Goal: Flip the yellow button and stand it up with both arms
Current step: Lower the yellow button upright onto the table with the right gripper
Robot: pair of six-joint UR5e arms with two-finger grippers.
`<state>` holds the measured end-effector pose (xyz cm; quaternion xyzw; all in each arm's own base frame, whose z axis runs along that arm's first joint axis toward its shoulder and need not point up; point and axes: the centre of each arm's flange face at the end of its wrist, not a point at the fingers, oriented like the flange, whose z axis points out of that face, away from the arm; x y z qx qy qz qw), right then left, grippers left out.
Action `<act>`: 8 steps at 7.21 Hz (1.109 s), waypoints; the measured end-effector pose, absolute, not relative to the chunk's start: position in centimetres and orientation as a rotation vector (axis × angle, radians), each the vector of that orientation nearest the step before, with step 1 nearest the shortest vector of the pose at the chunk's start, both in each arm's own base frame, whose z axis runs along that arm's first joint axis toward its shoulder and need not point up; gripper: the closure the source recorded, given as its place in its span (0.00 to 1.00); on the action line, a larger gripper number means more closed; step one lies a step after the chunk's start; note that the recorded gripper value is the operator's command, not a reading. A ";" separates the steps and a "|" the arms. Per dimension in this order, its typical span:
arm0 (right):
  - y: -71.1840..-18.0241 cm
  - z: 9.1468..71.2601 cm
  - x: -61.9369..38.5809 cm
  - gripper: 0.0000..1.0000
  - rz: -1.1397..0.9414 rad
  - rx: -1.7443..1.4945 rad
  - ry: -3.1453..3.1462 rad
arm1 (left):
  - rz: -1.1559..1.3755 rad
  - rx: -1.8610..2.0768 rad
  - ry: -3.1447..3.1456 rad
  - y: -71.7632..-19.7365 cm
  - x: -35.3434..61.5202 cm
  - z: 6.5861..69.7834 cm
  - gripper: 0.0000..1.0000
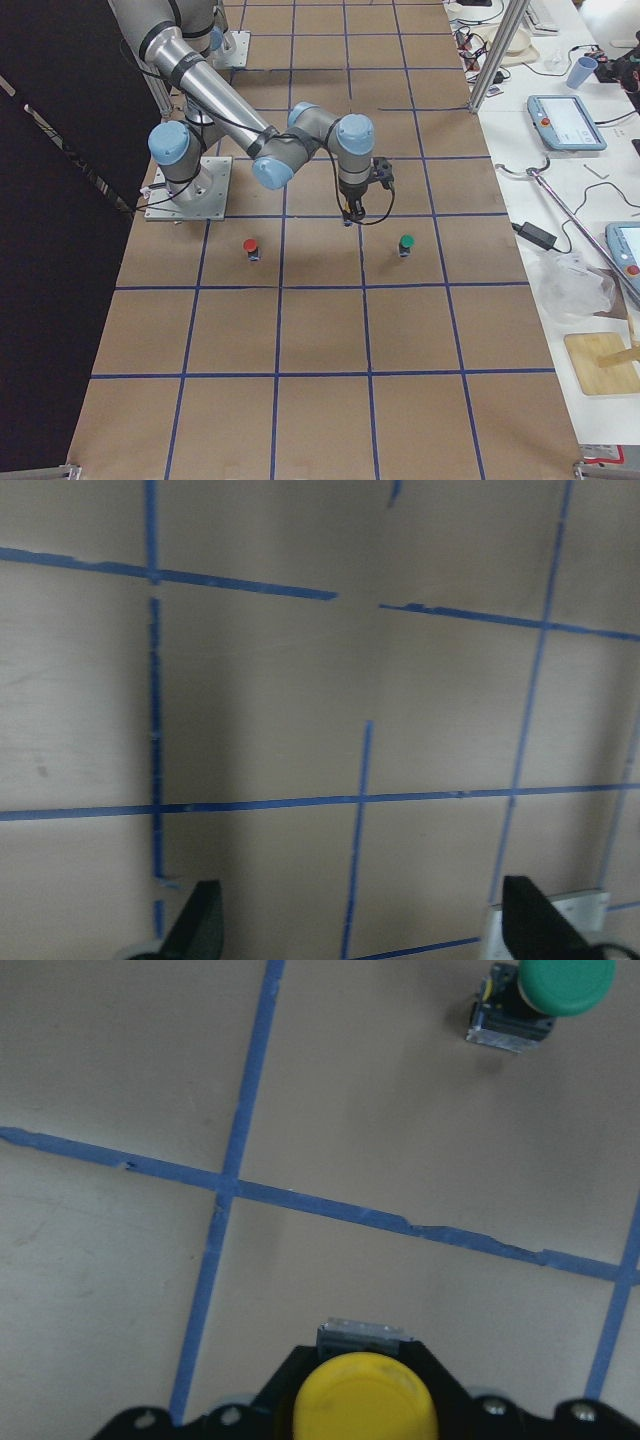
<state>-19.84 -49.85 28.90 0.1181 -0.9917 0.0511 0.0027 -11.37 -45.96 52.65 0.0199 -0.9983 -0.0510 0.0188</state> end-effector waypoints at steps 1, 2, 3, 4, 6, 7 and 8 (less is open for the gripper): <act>-49.2 27.6 -20.6 0.83 0.203 0.359 -3.085 | -0.120 0.026 -3.179 -45.8 -12.0 53.1 0.01; -49.0 26.3 -21.1 0.84 0.212 0.343 -3.087 | -0.065 -0.005 -3.216 -46.2 -12.6 53.2 0.01; -48.7 25.0 -21.9 0.84 0.207 0.315 -3.102 | -0.019 -0.023 -3.227 -46.8 -13.0 53.2 0.01; -48.4 24.0 -22.8 0.84 0.199 0.281 -3.121 | 0.007 -0.042 -3.222 -47.2 -13.1 53.3 0.01; -47.8 22.9 -23.7 0.84 0.192 0.248 -3.150 | 0.044 -0.103 -3.160 -47.8 -13.3 54.1 0.01; -47.4 22.4 -23.5 0.84 0.183 0.244 -3.162 | 0.061 -0.159 -3.140 -48.4 -13.4 54.5 0.01; -47.2 22.1 -23.3 0.83 0.177 0.243 -3.169 | 0.077 -0.209 -3.132 -49.1 -13.4 55.0 0.01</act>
